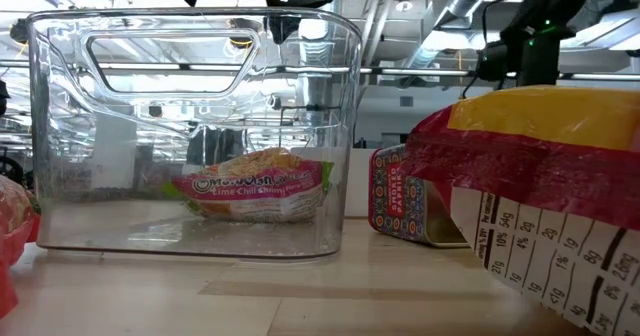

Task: Pick & Place Food Item
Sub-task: Put the brown spice bottle into the black bin

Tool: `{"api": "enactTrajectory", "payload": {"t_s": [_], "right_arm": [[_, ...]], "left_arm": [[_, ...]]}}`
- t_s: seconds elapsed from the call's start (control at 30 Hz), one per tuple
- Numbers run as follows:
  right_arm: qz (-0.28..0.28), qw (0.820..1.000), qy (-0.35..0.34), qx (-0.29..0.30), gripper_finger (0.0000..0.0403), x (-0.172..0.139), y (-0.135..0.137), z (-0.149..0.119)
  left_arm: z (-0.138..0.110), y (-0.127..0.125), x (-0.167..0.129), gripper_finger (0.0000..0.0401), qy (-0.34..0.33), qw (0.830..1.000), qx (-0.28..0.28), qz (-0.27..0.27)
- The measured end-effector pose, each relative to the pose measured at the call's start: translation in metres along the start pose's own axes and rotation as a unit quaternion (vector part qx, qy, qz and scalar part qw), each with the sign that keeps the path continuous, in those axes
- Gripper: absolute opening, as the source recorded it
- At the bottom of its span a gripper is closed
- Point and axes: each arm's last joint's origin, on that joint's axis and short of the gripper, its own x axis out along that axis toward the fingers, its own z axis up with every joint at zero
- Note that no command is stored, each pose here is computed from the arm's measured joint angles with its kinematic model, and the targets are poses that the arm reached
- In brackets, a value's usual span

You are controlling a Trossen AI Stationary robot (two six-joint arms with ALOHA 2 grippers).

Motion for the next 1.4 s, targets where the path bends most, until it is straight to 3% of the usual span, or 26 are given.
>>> {"api": "enactTrajectory", "payload": {"t_s": [0.37,0.8,1.07,1.4], "right_arm": [[-0.013,0.998,-0.029,0.048,0.0166,0.018,-0.010,0.003],[0.019,0.988,-0.082,0.129,0.0166,0.019,-0.014,0.021],[0.009,0.988,-0.051,0.143,0.0166,0.036,-0.020,0.022],[0.040,0.979,-0.056,0.193,0.0166,0.051,-0.005,0.024]], "left_arm": [[-0.003,0.001,0.000,0.0328,0.017,1.000,-0.011,0.002],[-0.003,0.002,0.000,0.0328,0.018,1.000,-0.025,0.003],[-0.003,0.002,0.000,0.0328,0.018,0.999,-0.027,0.004],[-0.003,0.002,0.000,0.0328,0.018,0.999,-0.042,0.004]]}}
